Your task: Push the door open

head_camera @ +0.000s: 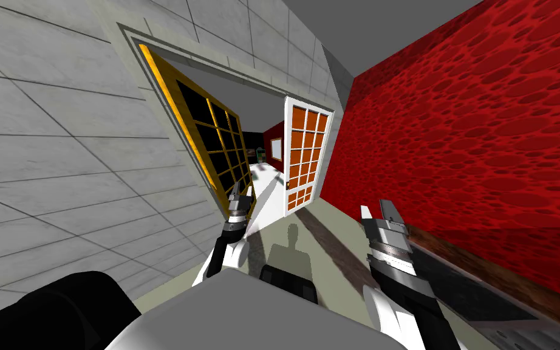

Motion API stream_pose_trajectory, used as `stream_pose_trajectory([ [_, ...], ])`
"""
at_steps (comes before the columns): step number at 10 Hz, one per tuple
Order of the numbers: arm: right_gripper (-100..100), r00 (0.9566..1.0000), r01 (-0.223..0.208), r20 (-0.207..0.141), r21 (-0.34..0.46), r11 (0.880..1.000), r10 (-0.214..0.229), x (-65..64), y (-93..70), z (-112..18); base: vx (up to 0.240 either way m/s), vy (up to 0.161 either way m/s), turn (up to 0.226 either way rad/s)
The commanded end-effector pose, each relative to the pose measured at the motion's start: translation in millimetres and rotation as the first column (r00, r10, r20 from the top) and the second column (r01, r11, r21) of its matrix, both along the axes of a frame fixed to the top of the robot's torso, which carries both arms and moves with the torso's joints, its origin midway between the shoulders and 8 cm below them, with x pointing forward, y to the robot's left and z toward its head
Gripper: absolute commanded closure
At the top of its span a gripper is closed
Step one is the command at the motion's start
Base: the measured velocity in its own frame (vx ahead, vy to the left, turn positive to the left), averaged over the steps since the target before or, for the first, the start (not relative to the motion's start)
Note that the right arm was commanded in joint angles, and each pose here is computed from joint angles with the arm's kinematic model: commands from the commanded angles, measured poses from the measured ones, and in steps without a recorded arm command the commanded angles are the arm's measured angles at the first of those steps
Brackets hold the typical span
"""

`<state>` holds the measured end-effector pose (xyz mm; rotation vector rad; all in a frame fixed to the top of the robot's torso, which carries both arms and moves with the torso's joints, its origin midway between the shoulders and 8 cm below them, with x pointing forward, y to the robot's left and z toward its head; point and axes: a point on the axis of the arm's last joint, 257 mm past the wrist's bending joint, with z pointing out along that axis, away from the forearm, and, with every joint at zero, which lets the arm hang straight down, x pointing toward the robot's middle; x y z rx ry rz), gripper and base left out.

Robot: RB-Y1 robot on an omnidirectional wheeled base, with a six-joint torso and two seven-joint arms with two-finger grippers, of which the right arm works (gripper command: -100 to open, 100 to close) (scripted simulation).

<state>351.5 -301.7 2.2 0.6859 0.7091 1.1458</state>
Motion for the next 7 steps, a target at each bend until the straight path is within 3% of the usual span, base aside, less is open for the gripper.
stream_pose_trajectory([
  [1,-100,1.0,-0.009,-0.001,0.013,1.0,0.009,1.5,-1.3,-3.3,0.098,-0.019,0.247],
  [5,-100,0.9992,-0.039,-0.005,0.061,0.997,0.039,6.4,-6.6,-15.2,0.026,-0.036,0.255],
  [7,-100,0.998,-0.063,-0.006,0.107,0.992,0.064,10.5,-12.1,-25.9,0.061,-0.06,0.354],
])
